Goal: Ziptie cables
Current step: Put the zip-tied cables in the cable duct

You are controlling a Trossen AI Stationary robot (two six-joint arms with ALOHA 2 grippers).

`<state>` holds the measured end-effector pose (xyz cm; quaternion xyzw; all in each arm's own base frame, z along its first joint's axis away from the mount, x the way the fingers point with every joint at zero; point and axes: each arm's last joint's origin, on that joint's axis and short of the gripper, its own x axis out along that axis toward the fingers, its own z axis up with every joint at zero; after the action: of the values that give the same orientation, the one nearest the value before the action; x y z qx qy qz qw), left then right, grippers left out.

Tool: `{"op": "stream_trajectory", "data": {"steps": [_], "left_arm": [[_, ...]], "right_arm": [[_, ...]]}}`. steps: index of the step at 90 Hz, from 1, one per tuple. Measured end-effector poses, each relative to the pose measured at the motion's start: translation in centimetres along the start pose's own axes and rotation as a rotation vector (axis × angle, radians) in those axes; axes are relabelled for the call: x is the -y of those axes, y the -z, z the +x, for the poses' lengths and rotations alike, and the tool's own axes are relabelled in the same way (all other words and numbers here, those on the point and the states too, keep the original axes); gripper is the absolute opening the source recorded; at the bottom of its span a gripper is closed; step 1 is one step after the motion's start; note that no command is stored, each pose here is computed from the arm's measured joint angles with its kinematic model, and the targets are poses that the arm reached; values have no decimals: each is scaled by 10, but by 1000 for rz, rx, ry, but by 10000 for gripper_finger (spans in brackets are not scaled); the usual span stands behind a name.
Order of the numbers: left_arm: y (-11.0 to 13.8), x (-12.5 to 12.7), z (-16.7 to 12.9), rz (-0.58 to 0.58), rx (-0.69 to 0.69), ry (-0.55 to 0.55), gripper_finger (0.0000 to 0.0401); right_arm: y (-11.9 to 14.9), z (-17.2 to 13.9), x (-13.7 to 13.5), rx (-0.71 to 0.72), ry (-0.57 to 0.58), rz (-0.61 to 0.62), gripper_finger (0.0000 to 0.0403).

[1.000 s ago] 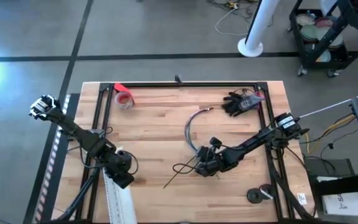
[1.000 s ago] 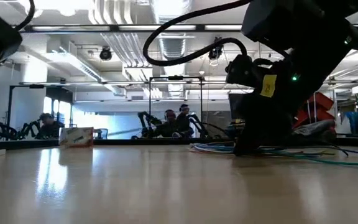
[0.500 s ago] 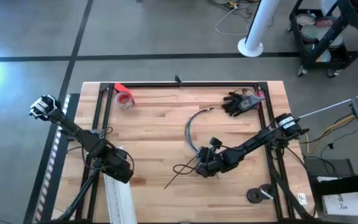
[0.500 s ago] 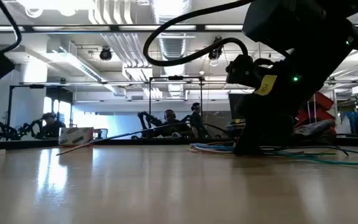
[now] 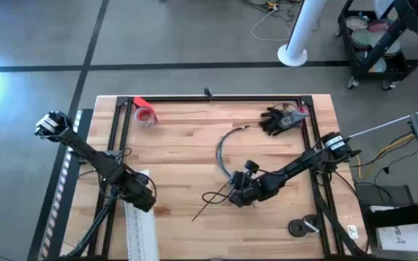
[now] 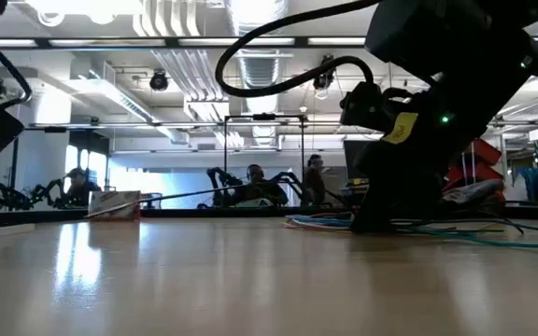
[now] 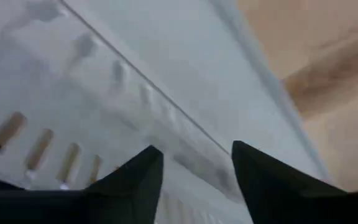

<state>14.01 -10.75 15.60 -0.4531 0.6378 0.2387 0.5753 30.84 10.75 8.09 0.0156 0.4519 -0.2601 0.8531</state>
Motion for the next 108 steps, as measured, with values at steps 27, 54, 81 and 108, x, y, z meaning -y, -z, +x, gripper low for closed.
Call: {"op": "stream_trajectory", "data": {"steps": [27, 54, 81, 108], "left_arm": [[-16, 28, -8, 342, 391, 142, 32], [-55, 77, -24, 733, 663, 104, 2], [-102, 130, -3, 914, 661, -77, 4], [-125, 178, 11, 960, 671, -100, 37]], "right_arm": [[-3, 2, 2, 7, -1, -1, 5], [-6, -10, 12, -10, 45, -114, 4], [-10, -75, 49, -101, 119, -208, 4], [-20, -137, 75, 12, 24, -172, 4]]}}
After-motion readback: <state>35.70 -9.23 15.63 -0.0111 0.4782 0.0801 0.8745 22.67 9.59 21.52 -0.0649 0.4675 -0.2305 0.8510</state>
